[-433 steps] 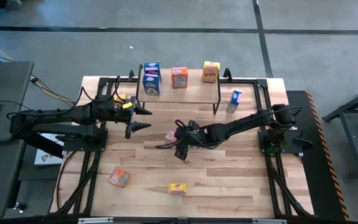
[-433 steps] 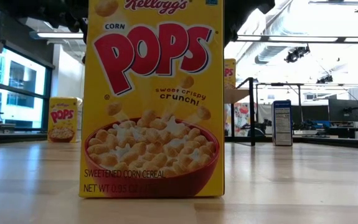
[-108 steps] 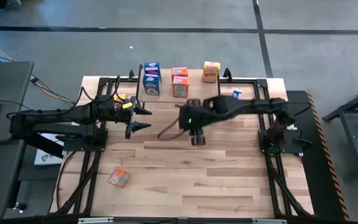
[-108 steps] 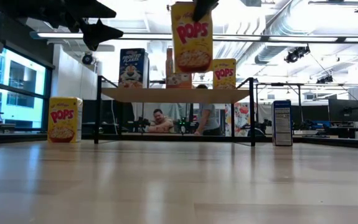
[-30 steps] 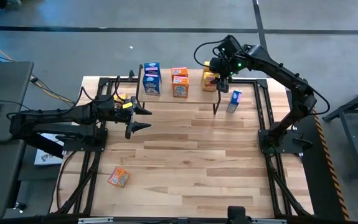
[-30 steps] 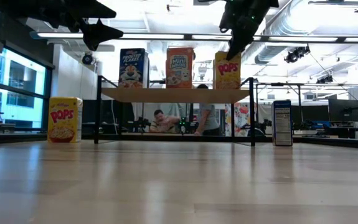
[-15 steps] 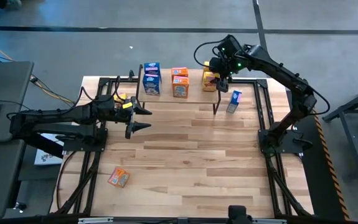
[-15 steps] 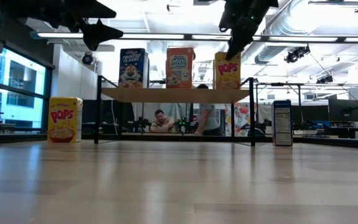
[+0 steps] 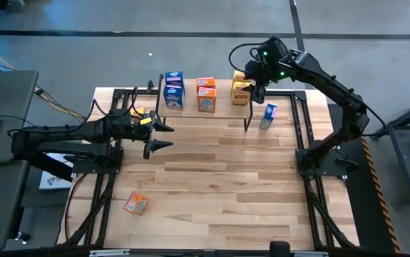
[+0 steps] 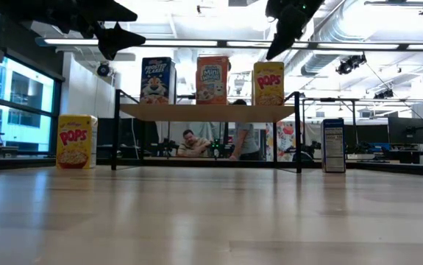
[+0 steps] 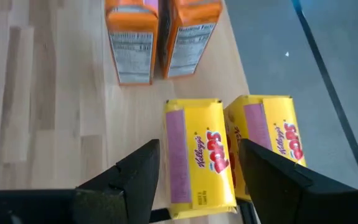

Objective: Stack cereal on shelf
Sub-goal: Put the yellow cereal box aligned with the other yellow cereal boxes on the shelf

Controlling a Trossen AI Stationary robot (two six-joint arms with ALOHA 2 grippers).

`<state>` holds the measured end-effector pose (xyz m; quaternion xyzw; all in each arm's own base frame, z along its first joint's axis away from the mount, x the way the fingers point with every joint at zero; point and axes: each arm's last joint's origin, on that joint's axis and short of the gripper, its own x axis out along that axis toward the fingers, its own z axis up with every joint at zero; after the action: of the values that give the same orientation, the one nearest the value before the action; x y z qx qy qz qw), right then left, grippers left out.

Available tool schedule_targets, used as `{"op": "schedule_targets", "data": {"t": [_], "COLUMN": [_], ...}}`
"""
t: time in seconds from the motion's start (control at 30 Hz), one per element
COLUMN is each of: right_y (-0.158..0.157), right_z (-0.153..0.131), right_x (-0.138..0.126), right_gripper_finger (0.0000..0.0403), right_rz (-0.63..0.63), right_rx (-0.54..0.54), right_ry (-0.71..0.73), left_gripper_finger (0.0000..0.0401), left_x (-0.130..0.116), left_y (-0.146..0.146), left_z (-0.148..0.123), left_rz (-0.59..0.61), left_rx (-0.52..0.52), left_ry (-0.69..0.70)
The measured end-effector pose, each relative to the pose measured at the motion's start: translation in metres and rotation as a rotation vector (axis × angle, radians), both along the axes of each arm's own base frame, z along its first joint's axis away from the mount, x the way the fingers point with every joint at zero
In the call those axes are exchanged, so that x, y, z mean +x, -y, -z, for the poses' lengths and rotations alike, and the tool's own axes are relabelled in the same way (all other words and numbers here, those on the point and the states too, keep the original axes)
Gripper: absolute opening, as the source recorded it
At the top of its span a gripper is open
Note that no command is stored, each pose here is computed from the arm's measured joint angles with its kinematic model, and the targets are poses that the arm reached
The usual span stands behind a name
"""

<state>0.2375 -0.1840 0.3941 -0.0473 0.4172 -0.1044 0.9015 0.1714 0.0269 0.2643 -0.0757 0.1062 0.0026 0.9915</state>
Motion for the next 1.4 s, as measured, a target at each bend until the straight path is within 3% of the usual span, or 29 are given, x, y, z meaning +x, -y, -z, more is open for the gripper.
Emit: {"op": "schedule_targets", "data": {"t": [0.13, 0.43, 0.77, 0.97, 1.2, 1.4], "right_y": [-0.009, -0.044, -0.085, -0.102, -0.13, -0.149], "right_z": [-0.01, -0.03, -0.035, 0.004, 0.041, 0.066], "right_x": [-0.002, -0.007, -0.001, -0.002, -0.025, -0.045], "right_gripper_finger": [0.0211, 0.0211, 0.0211, 0.0211, 0.0211, 0.0211], "right_rz": [0.003, 0.051, 0.018, 0.041, 0.053, 0.104], "right_rx": [-0.017, 0.079, 0.089, 0.058, 0.136, 0.095], "right_ry": [0.046, 0.154, 0.135, 0.114, 0.248, 0.327], "left_gripper_finger": [0.0266, 0.0266, 0.0266, 0.0266, 0.0266, 0.0266], "left_x": [0.0, 0.0, 0.0, 0.0, 0.0, 0.0], "left_y": [0.0, 0.0, 0.0, 0.0, 0.0, 0.0], "left_z": [0.0, 0.0, 0.0, 0.0, 0.0, 0.0], "left_rz": [0.0, 0.0, 0.0, 0.002, 0.005, 0.006], "left_rx": [0.0, 0.0, 0.0, 0.008, 0.025, 0.027], "left_ry": [0.0, 0.0, 0.0, 0.0, 0.0, 0.002]}}
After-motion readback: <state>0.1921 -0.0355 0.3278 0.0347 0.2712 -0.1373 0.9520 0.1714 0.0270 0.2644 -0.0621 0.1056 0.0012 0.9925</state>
